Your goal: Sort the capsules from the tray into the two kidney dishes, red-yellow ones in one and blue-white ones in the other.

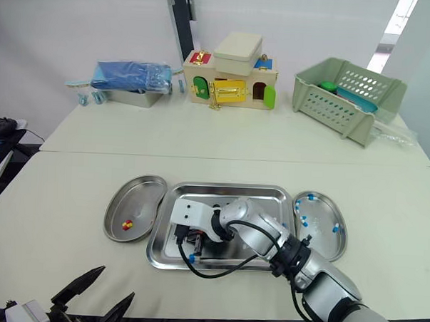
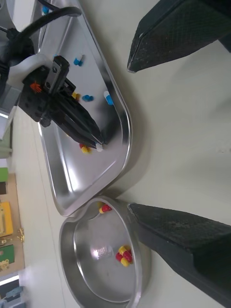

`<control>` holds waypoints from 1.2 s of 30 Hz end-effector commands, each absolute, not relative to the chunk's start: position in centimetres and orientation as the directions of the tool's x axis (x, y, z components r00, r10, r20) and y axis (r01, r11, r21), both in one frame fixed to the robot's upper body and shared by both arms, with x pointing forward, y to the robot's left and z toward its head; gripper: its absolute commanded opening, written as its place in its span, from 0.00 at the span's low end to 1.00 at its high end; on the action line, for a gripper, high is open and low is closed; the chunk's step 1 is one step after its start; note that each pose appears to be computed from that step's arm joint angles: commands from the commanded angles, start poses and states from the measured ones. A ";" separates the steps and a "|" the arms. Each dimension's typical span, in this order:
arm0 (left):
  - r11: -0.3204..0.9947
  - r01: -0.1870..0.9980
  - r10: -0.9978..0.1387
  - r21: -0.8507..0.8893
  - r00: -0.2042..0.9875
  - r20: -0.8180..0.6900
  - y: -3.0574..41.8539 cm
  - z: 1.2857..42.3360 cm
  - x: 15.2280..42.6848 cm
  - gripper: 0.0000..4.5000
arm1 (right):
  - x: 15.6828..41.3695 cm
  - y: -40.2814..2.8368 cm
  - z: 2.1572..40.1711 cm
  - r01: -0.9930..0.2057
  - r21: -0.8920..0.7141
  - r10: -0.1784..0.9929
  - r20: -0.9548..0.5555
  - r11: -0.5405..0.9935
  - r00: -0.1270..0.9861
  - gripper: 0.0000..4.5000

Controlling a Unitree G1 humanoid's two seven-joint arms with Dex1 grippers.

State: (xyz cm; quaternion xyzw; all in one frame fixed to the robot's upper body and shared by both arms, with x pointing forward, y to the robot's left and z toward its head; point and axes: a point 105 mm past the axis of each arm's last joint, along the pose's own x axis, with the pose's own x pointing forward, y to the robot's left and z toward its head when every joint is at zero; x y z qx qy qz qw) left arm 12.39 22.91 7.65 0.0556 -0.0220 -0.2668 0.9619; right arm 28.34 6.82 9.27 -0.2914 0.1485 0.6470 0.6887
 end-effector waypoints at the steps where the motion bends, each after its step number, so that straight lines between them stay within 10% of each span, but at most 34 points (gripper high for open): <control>1: 0.830 0.533 -0.543 0.163 0.840 0.020 23.2 8.1 12.1 1.00 | 27.4 6.4 13.0 -0.975 -0.221 0.884 -0.461 -0.032 0.076 0.00; 17: 0.470 0.857 -0.869 0.213 0.491 -0.057 20.0 7.8 12.3 1.00 | 25.9 -13.9 16.9 -0.914 -0.294 0.798 -0.459 0.279 0.391 0.00; 30: 0.401 0.885 -0.905 0.235 0.422 -0.044 20.0 8.1 13.5 1.00 | 25.1 -22.6 15.4 -0.799 -0.279 0.612 -0.526 0.532 0.591 0.00; 36: 0.433 0.868 -0.889 0.242 0.456 -0.043 20.4 8.3 13.6 1.00 | 25.3 -23.0 14.6 -0.808 -0.254 0.616 -0.539 0.531 0.574 0.33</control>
